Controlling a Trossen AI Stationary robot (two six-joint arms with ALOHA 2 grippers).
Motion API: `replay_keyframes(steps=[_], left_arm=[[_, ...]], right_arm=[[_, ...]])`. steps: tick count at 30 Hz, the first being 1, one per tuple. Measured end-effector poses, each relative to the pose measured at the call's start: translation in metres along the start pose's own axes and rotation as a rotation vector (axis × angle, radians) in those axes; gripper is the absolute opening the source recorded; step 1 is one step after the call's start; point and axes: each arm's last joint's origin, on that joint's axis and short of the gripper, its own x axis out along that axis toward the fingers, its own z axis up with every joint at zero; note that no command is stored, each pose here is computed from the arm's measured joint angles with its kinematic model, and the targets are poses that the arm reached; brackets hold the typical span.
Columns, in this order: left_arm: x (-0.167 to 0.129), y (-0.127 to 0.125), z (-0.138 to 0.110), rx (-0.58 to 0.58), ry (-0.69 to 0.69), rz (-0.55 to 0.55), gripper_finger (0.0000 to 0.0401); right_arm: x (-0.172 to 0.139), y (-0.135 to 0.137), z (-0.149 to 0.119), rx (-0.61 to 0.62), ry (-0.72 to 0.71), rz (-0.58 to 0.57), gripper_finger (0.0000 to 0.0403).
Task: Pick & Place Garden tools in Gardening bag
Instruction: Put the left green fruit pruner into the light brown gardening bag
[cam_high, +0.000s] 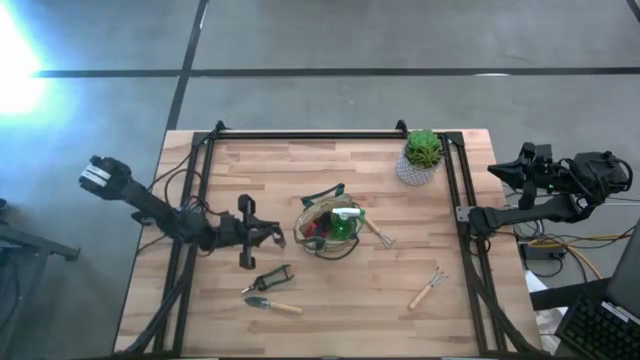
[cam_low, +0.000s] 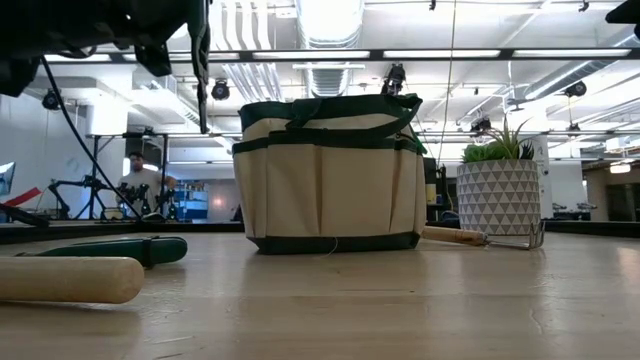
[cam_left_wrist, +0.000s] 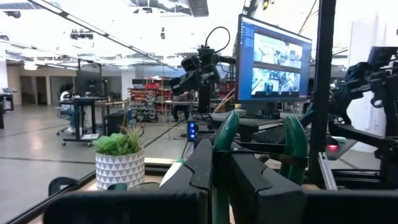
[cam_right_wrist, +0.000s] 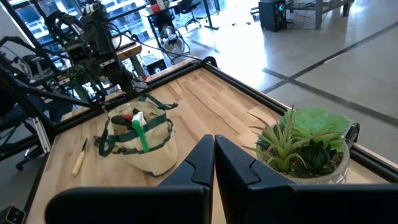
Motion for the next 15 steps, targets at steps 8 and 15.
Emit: replay_keyframes(steps=[8, 15], left_arm=[[0.0024, 0.0043, 0.0022, 0.001, -0.026, 0.012, 0.0025], [0.01, 0.0101, -0.0013, -0.018, -0.048, 0.059, 0.0025]], right_arm=[[0.0, 0.0, 0.0, 0.0, 0.0, 0.0, 0.0008], [0.0, 0.0, 0.0, 0.0, 0.0, 0.0, 0.0008]])
